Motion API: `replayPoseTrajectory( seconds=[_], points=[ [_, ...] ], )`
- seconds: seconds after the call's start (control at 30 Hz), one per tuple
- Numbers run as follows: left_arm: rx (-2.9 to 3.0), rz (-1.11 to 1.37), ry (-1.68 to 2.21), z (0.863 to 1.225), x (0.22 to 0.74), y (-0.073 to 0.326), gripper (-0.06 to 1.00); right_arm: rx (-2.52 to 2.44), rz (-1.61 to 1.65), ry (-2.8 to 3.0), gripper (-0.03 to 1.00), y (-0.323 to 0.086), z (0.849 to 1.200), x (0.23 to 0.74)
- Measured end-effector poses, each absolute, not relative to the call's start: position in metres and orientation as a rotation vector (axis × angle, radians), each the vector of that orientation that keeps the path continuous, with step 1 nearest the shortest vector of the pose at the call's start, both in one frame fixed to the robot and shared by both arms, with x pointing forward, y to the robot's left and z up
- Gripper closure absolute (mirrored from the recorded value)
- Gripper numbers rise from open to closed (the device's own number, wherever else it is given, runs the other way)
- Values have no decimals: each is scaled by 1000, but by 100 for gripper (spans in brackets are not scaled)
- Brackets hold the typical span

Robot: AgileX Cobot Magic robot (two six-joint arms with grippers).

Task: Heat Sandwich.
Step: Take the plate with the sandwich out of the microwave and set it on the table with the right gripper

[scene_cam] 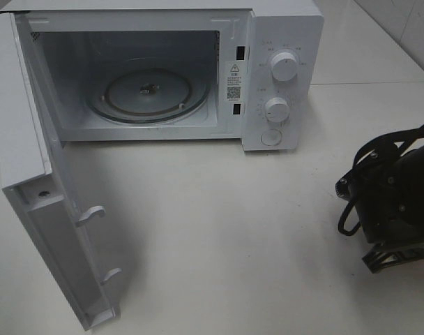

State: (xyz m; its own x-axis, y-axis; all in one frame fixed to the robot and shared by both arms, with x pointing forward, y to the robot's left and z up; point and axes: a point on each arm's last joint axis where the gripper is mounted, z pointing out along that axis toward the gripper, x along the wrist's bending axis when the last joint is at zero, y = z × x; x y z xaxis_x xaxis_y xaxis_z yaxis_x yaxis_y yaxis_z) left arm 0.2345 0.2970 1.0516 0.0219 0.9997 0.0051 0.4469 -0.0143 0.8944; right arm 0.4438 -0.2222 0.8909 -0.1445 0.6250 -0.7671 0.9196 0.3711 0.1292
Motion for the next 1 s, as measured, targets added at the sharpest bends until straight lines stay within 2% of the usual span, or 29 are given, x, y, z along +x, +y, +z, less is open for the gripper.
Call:
replayPoseTrajectory(
  seconds=[0.67,0.8,0.87,0.9,1.0],
  points=[
    [1559,945,1521,1052,234,297,-5,1391,-540,1868,78,-229,859,471],
    [1559,945,1521,1052,234,297,-5,1378,-542,1888,71,-229,858,471],
    [1559,945,1521,1052,234,297,-5,1371,-547,1910,60,-228,858,470],
    [1559,945,1521,1052,234,297,-5,1371,-547,1910,60,-228,858,470],
    [1559,945,1521,1052,234,297,-5,1348,-562,1957,49,-227,859,470]
  ],
)
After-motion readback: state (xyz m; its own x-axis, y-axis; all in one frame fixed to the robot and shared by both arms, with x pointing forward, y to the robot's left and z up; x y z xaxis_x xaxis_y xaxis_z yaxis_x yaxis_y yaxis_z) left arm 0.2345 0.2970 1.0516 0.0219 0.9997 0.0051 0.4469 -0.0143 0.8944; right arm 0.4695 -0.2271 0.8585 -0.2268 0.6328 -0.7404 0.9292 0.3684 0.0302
